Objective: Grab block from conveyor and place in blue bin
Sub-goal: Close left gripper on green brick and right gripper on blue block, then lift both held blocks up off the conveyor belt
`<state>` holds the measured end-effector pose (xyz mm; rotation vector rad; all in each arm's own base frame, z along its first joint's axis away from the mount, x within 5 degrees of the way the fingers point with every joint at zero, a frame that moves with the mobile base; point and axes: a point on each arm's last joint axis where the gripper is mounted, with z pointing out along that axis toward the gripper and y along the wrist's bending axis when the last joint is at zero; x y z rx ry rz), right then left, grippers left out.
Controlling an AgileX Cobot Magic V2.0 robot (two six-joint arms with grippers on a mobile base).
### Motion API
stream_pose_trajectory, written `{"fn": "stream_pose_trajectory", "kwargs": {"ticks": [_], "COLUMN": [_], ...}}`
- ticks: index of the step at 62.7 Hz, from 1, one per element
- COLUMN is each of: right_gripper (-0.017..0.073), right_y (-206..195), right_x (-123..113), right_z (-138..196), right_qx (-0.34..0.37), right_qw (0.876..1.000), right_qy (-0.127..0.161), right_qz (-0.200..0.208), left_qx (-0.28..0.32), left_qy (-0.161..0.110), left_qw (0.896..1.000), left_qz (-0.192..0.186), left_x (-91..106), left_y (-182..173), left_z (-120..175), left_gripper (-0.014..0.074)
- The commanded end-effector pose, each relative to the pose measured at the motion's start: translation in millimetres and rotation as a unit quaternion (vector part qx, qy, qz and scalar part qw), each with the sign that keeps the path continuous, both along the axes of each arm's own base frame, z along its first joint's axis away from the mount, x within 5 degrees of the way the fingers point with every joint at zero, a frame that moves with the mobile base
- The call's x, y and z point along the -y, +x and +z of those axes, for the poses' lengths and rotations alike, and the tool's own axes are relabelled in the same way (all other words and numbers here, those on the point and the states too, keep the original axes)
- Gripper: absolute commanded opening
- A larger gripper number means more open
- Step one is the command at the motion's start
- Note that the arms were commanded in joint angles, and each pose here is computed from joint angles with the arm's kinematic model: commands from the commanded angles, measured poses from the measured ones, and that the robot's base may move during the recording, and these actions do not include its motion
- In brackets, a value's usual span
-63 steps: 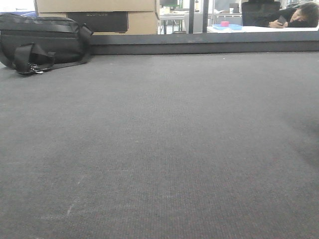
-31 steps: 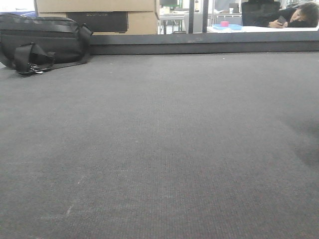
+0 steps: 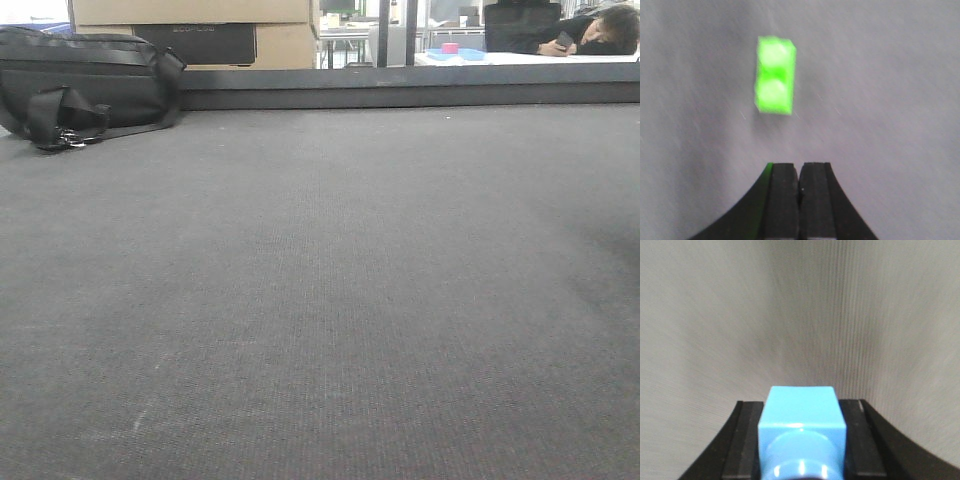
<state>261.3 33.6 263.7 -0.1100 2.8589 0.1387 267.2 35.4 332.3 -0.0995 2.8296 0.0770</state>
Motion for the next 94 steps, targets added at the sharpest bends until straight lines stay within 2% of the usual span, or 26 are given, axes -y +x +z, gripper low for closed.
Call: {"fn": "stream_pose_trajectory", "kwargs": {"ticks": [1,6,13,24,29,34,41,48,62,76,94], "right_gripper": [-0.0162,-0.0162,-0.0162,-0.0162,-0.0162,-0.0162,-0.0162,-0.0162,-0.0162,-0.0162,-0.0162], "right_y": [-2.0,-1.3,0.7,4.5,6.2,7.0,6.7,6.3,6.8,7.2,7.2], "right_x": [-0.5,-0.7,-0.8,-0.9,-0.9,-0.9,-0.9,-0.9,-0.9,-0.9,-0.9], "right_z": [11.3,12.4,12.4,13.4,14.1,14.4,14.3,14.1,14.3,14.5,14.5], "right_qx": [0.017,0.024,0.032,0.053,0.062,0.067,0.065,0.063,0.066,0.068,0.068], "right_qw": [1.0,1.0,0.999,0.998,0.998,0.998,0.998,0.998,0.998,0.997,0.997], "right_qy": [0.013,0.014,0.015,0.016,0.017,0.017,0.017,0.017,0.017,0.017,0.017], "right_qz": [-0.006,-0.007,-0.008,-0.01,-0.011,-0.011,-0.011,-0.011,-0.011,-0.011,-0.011], "left_qx": [-0.023,-0.046,-0.055,-0.051,-0.032,-0.023,-0.019,-0.012,-0.058,-0.093,-0.102], "left_qy": [-0.012,-0.019,-0.021,-0.015,-0.002,0.016,0.033,0.035,0.019,0.015,0.007], "left_qw": [0.999,0.999,0.998,0.998,0.998,0.997,0.997,0.997,0.996,0.994,0.994], "left_qz": [-0.026,-0.021,-0.02,-0.037,-0.05,-0.066,-0.074,-0.068,-0.058,-0.06,-0.046], "left_x": [-9.4,-17.6,-19.5,-10.9,-5.6,-0.7,-0.5,-4.6,-8.3,-10.2,-9.9], "left_y": [15.9,26.9,36.5,45.5,50.6,54.5,57.3,61.6,70.8,82.1,84.4], "left_z": [-12.0,-26.3,-38.8,-46.8,-46.7,-47.8,-49.9,-53.9,-80.6,-110.9,-118.9], "left_gripper": [-0.0111,-0.0111,-0.0111,-0.0091,0.0005,0.0141,0.0286,0.0352,0.0356,0.0356,0.0305]}}
